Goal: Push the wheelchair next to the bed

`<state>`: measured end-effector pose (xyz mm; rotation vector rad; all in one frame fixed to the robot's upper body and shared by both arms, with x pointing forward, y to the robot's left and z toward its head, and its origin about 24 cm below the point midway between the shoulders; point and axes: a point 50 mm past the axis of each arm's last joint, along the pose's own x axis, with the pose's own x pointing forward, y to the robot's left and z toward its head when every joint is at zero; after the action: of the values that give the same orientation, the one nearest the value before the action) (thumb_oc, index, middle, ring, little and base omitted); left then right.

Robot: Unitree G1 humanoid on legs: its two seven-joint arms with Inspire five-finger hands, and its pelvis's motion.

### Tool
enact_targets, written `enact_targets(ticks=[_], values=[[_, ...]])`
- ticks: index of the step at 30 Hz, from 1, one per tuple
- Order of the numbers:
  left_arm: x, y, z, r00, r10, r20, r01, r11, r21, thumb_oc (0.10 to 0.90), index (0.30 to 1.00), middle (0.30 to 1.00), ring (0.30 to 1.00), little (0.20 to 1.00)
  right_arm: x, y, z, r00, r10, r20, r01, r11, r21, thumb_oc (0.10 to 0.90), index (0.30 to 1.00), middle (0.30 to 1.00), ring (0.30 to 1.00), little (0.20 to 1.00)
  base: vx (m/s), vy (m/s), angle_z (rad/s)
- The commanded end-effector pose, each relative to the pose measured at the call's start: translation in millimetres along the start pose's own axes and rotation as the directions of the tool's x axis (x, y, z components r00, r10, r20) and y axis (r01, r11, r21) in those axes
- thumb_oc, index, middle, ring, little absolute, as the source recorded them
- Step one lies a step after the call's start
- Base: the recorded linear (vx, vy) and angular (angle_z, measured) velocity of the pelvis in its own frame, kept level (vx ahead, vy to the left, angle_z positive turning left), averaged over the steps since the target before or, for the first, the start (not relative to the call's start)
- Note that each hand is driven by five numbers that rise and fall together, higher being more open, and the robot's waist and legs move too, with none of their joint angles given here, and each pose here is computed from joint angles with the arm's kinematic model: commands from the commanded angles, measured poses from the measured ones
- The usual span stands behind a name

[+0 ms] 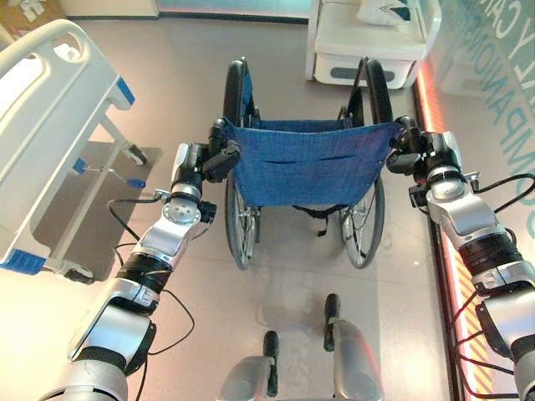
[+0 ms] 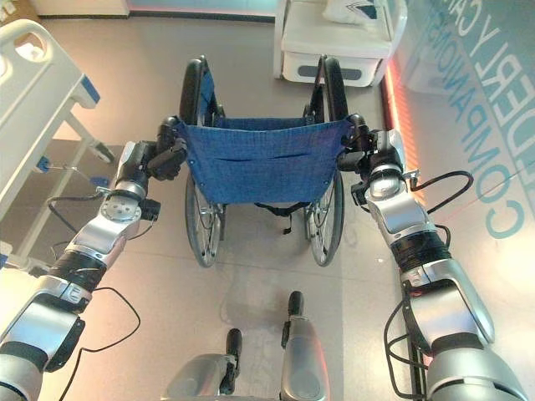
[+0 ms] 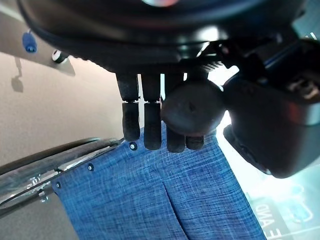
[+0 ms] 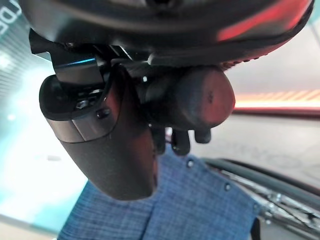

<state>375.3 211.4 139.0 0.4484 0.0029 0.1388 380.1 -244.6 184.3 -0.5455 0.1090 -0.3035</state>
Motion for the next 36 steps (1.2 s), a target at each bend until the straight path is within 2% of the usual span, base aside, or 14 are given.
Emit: enact_targets(ticks=[1, 10, 14, 17, 23, 30, 36], values=[[-15, -56, -12, 0.971, -0.241, 0.006, 0.239, 0.964, 0.117, 0.4, 0.3, 0.3, 0.3, 0.3, 1, 21, 18, 0.985, 0.151, 0.081, -0.143, 0.985, -0.097, 0.4, 0.3, 0.3, 0.3, 0.3, 0.32, -0.306, 0.44], [-16, -65, -32, 0.942, -0.315, -0.117, 0.335, 0.914, 0.231, 0.4, 0.3, 0.3, 0.3, 0.3, 4, 8, 5, 0.987, 0.161, -0.019, -0.161, 0.955, -0.249, 0.4, 0.3, 0.3, 0.3, 0.3, 0.3, -0.255, 0.24], [-14, -60, -35, 0.941, -0.303, -0.154, 0.336, 0.895, 0.294, 0.4, 0.3, 0.3, 0.3, 0.3, 6, 12, 15, 0.988, 0.153, -0.017, -0.151, 0.94, -0.307, 0.4, 0.3, 0.3, 0.3, 0.3, 0.4, -0.073, 0.14], [-11, -52, -32, 0.941, -0.295, -0.164, 0.334, 0.884, 0.326, 0.4, 0.3, 0.3, 0.3, 0.3, 7, 13, 22, 0.989, 0.147, -0.017, -0.143, 0.919, -0.369, 0.4, 0.3, 0.3, 0.3, 0.3, 0.45, 0.054, -0.4], [-7, -16, -31, 0.935, -0.27, -0.228, 0.34, 0.863, 0.374, 0.4, 0.3, 0.3, 0.3, 0.3, 10, 6, 29, 0.982, 0.174, -0.067, -0.183, 0.836, -0.517, 0.4, 0.3, 0.3, 0.3, 0.3, 0.5, 0.16, -0.79], [1, 1, -25, 0.928, -0.265, -0.263, 0.35, 0.861, 0.369, 0.4, 0.3, 0.3, 0.3, 0.3, 11, 12, 20, 0.97, 0.221, -0.106, -0.244, 0.829, -0.503, 0.4, 0.3, 0.3, 0.3, 0.3, 0.38, 0.18, -0.29], [-1, -9, -29, 0.925, -0.282, -0.253, 0.357, 0.875, 0.328, 0.4, 0.3, 0.3, 0.3, 0.3, 10, 18, 7, 0.966, 0.238, -0.1, -0.257, 0.845, -0.468, 0.4, 0.3, 0.3, 0.3, 0.3, 0.35, 0.137, -0.1]])
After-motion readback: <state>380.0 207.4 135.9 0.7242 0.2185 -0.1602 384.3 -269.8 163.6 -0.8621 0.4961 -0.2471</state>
